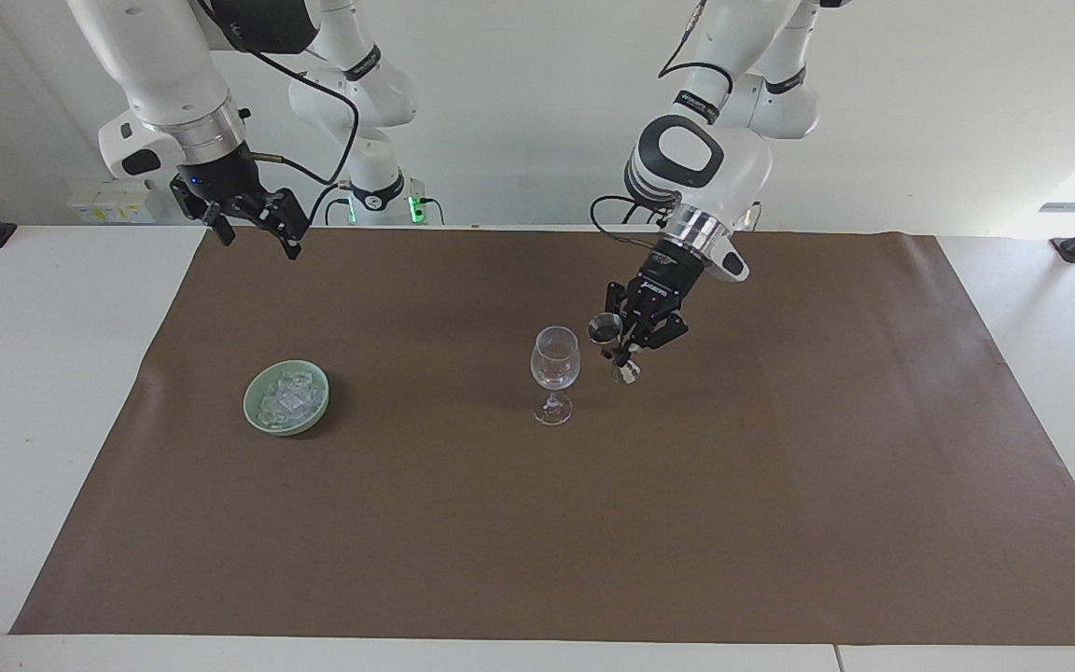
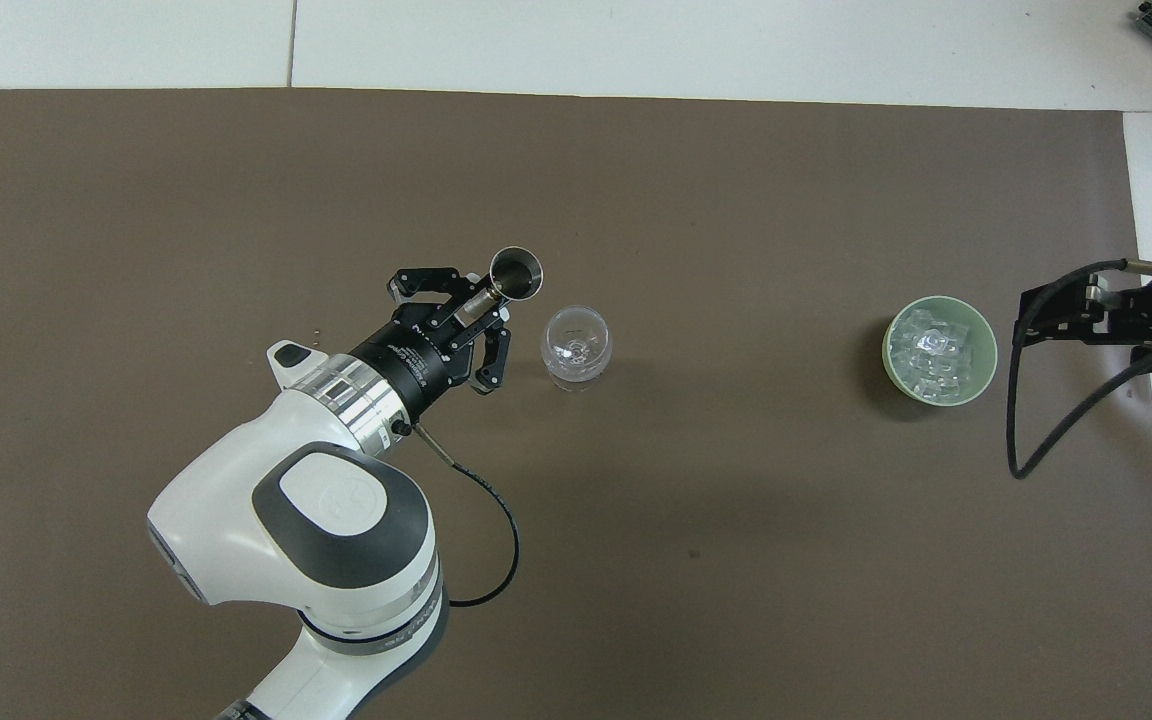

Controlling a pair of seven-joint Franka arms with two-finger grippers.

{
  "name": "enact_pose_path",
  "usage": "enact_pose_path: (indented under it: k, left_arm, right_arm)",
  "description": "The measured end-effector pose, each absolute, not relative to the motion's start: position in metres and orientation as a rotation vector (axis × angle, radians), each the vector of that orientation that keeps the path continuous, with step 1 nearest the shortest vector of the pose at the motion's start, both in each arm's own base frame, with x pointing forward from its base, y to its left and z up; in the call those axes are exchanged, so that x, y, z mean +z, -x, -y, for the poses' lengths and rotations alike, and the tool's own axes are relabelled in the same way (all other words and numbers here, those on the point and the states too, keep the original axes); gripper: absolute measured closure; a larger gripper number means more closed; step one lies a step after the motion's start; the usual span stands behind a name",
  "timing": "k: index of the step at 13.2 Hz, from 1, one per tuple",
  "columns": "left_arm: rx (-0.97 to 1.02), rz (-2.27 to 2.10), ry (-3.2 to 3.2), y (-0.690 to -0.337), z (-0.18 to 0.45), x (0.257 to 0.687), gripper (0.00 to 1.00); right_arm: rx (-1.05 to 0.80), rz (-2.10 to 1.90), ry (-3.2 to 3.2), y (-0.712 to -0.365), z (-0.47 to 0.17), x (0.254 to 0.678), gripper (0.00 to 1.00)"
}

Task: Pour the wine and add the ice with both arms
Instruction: 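Lift the jigger with the left gripper and carry it to the wine glass, then tilt the jigger over the wine glass with the left gripper to pour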

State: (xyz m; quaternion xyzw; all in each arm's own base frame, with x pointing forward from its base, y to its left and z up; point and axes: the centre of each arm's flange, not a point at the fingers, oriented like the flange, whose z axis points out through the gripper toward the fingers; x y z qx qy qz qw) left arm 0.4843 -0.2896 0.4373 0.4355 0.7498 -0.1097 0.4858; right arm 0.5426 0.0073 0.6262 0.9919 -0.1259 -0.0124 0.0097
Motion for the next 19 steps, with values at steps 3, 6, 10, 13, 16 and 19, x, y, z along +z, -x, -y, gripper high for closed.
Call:
enact_pose_path:
  k: [3,6,10,13,16,19]
  left_arm:
    - [-0.231,-1.809,-1.121,-0.473,0.307,0.436,0.79]
    - [-0.189,-1.780,-1.181,-0.473,0.311,0.433,0.79]
    - [-0.128,-1.730,-1.280,-0.468,0.319,0.427,0.79]
    - [-0.073,-1.680,-1.353,-0.467,0.324,0.426,0.79]
    - [-0.012,-1.613,-1.421,-0.469,0.324,0.429,0.79]
    - [0.039,-1.568,-1.472,-0.470,0.324,0.430,0.79]
  right_arm:
    - [-0.039,0.393,-3.097,-0.543,-0.007,0.626,0.00]
    - [-0.039,0.393,-3.097,-0.543,-0.007,0.626,0.00]
    - [-0.039,0.393,-3.097,-0.543,-0.007,0.626,0.00]
    - [-0.039,0.393,-3.097,-0.543,-0.007,0.626,0.00]
    - [-0.039,0.393,-3.097,-0.543,-0.007,0.626,0.00]
    - [-0.039,0.393,-3.097,-0.543,-0.007,0.626,0.00]
